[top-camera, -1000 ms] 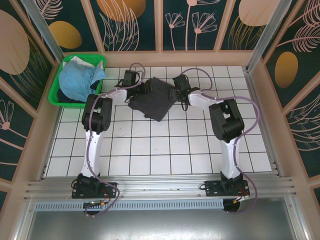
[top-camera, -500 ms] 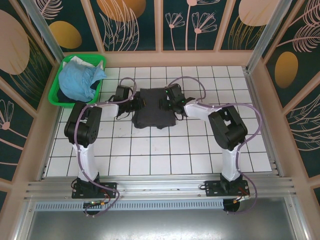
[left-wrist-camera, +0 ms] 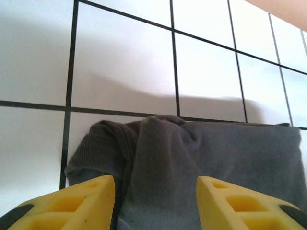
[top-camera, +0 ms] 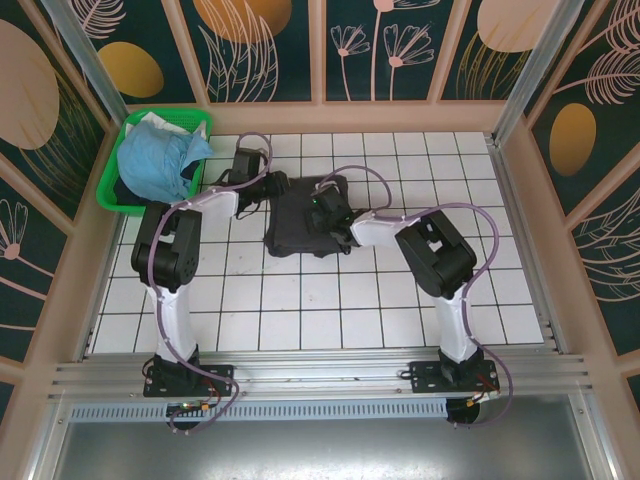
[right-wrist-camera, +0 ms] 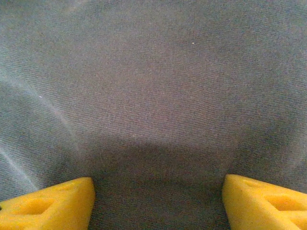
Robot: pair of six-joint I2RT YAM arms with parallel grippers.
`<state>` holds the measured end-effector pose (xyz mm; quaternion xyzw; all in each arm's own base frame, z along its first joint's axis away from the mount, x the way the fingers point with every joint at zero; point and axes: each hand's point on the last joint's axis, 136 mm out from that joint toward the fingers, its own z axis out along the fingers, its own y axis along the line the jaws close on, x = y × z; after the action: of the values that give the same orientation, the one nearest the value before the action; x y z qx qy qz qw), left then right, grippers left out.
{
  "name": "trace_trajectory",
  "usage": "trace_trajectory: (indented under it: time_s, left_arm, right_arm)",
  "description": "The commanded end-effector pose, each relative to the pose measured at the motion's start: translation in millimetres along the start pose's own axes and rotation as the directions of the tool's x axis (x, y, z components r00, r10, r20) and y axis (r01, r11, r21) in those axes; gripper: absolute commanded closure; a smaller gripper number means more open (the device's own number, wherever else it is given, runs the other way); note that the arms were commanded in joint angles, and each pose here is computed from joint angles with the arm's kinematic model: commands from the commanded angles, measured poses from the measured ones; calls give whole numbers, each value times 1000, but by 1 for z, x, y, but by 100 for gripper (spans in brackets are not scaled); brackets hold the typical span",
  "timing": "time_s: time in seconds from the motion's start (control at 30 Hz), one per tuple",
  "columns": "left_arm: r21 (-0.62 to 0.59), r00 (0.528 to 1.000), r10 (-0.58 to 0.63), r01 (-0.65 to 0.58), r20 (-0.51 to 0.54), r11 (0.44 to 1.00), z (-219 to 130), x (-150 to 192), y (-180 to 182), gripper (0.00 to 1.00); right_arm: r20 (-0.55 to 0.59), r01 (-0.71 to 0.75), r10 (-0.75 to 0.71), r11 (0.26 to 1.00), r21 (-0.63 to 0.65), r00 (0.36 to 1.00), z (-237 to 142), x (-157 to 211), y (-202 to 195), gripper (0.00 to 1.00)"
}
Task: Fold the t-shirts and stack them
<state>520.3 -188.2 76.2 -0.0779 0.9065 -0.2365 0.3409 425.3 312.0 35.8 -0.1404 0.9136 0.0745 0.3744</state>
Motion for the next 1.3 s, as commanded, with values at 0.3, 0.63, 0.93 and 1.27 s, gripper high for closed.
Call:
trace_trajectory:
  time_s: [0.3, 0.63, 0.93, 1.27]
  left_arm:
    - [-78, 994, 45, -52, -96, 996, 37, 2, 25, 49]
    - [-16, 996, 52, -53, -66, 998, 26, -18, 8, 97]
    - [14, 998, 67, -67, 1, 998, -27, -40, -16, 100]
    - [-111, 997, 63, -66, -38, 992, -30, -16, 16, 100]
  right_arm:
    - [-186, 248, -222, 960, 130, 957, 21, 88, 13, 19]
    - [-129, 209, -189, 964, 163, 973, 4, 60, -3, 13]
    - [-92, 152, -138, 974, 166, 986, -24, 40, -5, 11]
    - [-74, 117, -111, 989, 85, 991, -32, 32, 15, 9]
